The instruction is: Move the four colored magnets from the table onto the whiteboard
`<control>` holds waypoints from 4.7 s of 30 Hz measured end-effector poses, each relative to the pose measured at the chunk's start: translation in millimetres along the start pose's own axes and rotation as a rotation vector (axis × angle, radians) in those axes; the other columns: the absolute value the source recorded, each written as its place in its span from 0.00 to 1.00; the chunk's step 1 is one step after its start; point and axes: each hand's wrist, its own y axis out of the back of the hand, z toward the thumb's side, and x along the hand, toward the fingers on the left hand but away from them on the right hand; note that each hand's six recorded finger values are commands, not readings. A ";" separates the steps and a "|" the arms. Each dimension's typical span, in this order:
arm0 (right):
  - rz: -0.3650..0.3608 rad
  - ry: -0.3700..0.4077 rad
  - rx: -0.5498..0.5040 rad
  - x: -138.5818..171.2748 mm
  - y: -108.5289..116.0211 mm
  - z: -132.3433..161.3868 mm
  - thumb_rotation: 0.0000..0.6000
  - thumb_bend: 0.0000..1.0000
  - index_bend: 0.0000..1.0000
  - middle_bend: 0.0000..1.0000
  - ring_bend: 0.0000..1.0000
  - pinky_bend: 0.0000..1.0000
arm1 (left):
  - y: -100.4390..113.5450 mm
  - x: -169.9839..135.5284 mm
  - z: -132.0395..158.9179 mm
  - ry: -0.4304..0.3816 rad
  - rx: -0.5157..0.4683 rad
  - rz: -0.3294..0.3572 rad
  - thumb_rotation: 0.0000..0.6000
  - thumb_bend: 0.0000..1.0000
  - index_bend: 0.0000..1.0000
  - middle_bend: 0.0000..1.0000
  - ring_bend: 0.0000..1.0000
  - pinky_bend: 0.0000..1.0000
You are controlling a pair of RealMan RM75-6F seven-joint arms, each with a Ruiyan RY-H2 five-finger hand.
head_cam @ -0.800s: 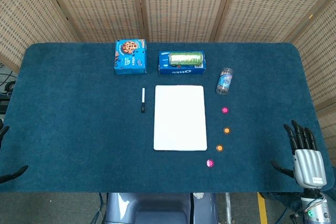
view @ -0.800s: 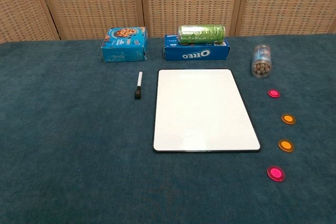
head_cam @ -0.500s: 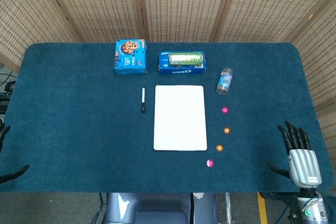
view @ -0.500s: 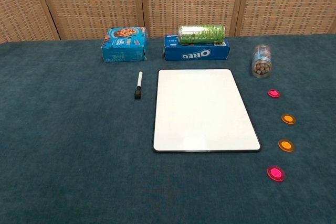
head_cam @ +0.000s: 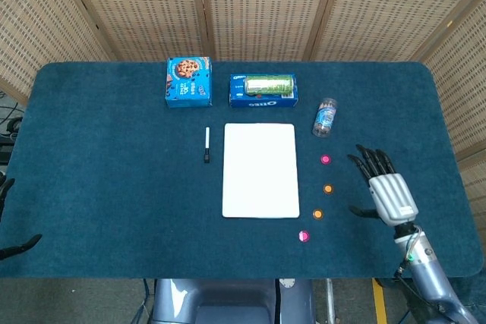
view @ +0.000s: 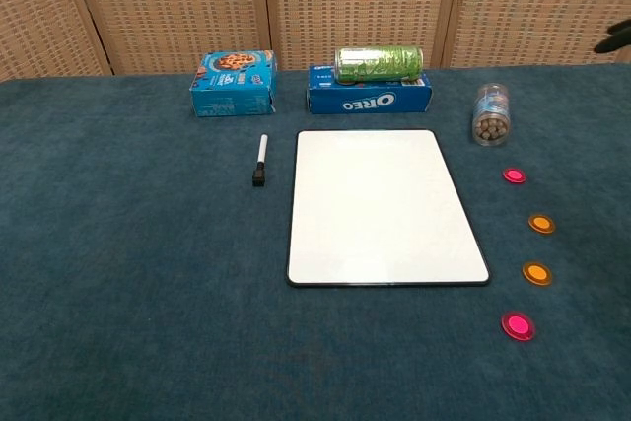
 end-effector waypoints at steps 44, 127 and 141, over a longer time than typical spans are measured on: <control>0.359 -0.220 0.183 -149.3 -88.4 -7.4 1.00 0.36 0.37 1.00 1.00 1.00 | -16.1 20.5 -5.7 0.054 0.019 -0.060 1.00 0.00 0.00 0.00 0.00 0.00; 0.191 0.100 0.150 -176.6 -28.9 163.2 1.00 0.39 0.56 1.00 1.00 1.00 | -24.9 26.6 -7.7 0.059 0.017 -0.095 1.00 0.00 0.00 0.00 0.00 0.00; 0.262 0.126 0.211 -161.3 -74.9 230.8 1.00 0.40 0.56 1.00 1.00 1.00 | -28.5 28.0 -8.1 0.052 0.012 -0.114 1.00 0.00 0.00 0.00 0.00 0.00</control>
